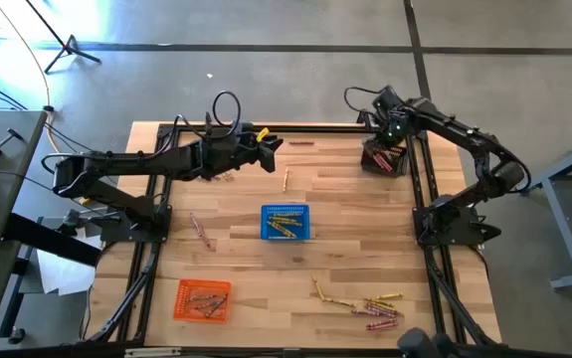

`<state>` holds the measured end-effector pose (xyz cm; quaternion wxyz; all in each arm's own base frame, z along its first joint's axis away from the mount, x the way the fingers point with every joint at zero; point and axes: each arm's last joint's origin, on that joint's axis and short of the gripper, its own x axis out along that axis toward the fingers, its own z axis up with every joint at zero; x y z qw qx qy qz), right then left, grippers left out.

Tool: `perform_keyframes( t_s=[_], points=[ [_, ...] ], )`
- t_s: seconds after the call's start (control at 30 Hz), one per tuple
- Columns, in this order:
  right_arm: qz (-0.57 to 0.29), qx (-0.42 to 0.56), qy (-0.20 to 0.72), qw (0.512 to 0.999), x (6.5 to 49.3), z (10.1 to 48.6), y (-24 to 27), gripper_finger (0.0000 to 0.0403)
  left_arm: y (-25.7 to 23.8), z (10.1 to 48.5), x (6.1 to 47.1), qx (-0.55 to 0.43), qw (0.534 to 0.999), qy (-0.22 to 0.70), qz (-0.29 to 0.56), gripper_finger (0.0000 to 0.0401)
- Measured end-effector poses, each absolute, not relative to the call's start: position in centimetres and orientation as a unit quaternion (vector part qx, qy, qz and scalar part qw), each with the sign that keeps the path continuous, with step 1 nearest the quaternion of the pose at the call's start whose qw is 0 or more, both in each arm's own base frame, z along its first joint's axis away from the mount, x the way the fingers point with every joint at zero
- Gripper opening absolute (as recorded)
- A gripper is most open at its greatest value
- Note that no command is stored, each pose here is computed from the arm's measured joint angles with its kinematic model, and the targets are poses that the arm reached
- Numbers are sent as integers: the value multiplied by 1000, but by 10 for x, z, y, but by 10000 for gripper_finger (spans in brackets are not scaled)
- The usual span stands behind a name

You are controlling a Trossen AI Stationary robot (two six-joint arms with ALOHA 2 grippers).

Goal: Sort crayons
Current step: Put the red crayon into the black basket

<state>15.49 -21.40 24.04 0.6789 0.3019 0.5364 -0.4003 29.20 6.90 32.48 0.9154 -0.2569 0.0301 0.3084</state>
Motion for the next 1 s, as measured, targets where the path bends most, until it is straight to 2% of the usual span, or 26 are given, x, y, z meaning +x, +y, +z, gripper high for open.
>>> perform_keyframes(
  t_s=[0.1, 0.2, 0.3, 0.43, 0.57, 0.77, 1.0],
  points=[
    [-383, 321, 542, 676, 149, 228, -213, 32, 69, 325, 292, -257, 915, 30, 309, 113],
    [-375, 317, 555, 671, 146, 223, -210, 79, 69, 324, 292, -258, 915, 30, 309, 113],
    [-369, 303, 558, 678, 147, 225, -211, 120, 70, 321, 294, -260, 914, 39, 309, 113],
    [-369, 295, 552, 687, 149, 233, -214, 148, 73, 314, 299, -265, 912, 49, 308, 113],
    [-346, 297, 541, 707, 152, 250, -217, 153, 85, 295, 310, -269, 917, 91, 280, 113],
    [-280, 298, 508, 758, 160, 275, -212, 142, 111, 255, 340, -322, 898, 185, 235, 113],
    [-251, 272, 514, 774, 164, 289, -204, 138, 144, 253, 387, -218, 896, 321, 215, 113]
  ],
)
